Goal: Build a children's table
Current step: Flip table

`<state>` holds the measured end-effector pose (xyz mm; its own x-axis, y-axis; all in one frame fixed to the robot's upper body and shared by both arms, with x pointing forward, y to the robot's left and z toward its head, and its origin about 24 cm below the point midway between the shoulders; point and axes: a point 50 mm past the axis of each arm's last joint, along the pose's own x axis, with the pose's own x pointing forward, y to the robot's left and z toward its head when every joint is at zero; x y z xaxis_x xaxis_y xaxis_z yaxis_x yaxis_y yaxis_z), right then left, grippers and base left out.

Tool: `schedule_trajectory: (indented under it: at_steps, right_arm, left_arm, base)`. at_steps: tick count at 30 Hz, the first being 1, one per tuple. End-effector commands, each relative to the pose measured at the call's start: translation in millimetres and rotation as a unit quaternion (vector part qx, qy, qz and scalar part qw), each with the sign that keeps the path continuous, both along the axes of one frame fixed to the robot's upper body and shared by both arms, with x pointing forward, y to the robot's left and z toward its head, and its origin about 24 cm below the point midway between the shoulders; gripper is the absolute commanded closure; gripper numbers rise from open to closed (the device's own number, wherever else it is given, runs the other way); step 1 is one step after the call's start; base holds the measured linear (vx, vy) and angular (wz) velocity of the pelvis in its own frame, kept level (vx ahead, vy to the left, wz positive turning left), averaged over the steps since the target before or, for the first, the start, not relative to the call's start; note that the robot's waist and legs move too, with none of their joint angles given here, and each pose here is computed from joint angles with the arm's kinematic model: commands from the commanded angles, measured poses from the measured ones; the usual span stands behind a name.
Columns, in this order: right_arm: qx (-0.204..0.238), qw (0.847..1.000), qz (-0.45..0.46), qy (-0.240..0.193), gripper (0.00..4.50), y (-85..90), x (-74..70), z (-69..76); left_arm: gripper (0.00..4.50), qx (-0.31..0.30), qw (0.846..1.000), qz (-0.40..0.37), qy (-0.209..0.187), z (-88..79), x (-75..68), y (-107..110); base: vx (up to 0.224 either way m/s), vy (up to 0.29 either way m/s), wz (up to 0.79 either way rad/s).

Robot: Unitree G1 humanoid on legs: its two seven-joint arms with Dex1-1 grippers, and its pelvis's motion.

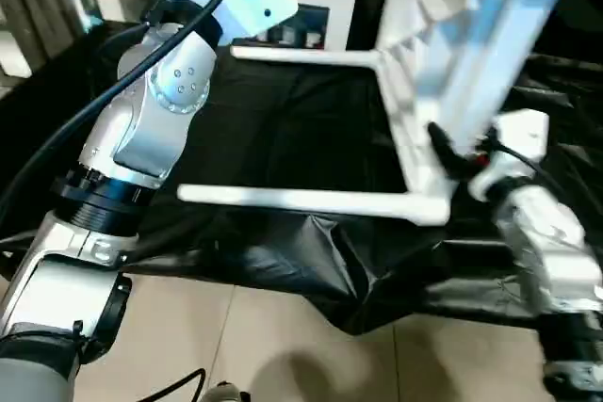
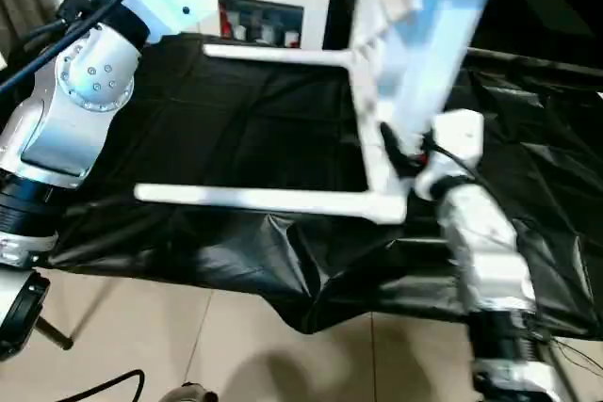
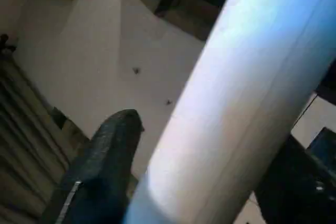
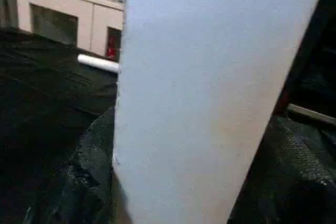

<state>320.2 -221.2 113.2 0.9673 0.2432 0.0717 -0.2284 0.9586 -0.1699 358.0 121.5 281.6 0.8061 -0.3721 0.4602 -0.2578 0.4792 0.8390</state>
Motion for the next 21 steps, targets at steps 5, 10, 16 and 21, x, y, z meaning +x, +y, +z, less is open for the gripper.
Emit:
schedule_trajectory:
  at_steps: [5,10,16,21]
  right_arm:
    - [-0.106,0.992,0.061,-0.011,1.33,35.1,0.2,2.9]
    - [-0.071,0.995,0.062,-0.009,0.86,61.4,6.2,-5.1]
    - [-0.015,1.000,0.006,-0.021,0.41,77.5,19.5,-3.5]
    - [0.026,0.999,0.005,-0.033,0.41,83.7,15.3,-5.9]
  left_arm:
    - [1.90,0.026,0.997,-0.034,0.071,-23.0,3.7,-14.6]
    - [2.07,0.030,0.994,-0.058,0.085,-29.3,-2.7,-27.3]
    - [2.15,0.033,0.992,-0.062,0.104,-34.8,-6.5,-31.9]
    - [2.17,0.026,0.992,-0.046,0.113,-35.1,-6.5,-29.1]
  base:
    - [0.000,0.000,0.00]
    - [0.000,0.000,0.00]
    - [0.000,0.000,0.00]
    - [0.000,0.000,0.00]
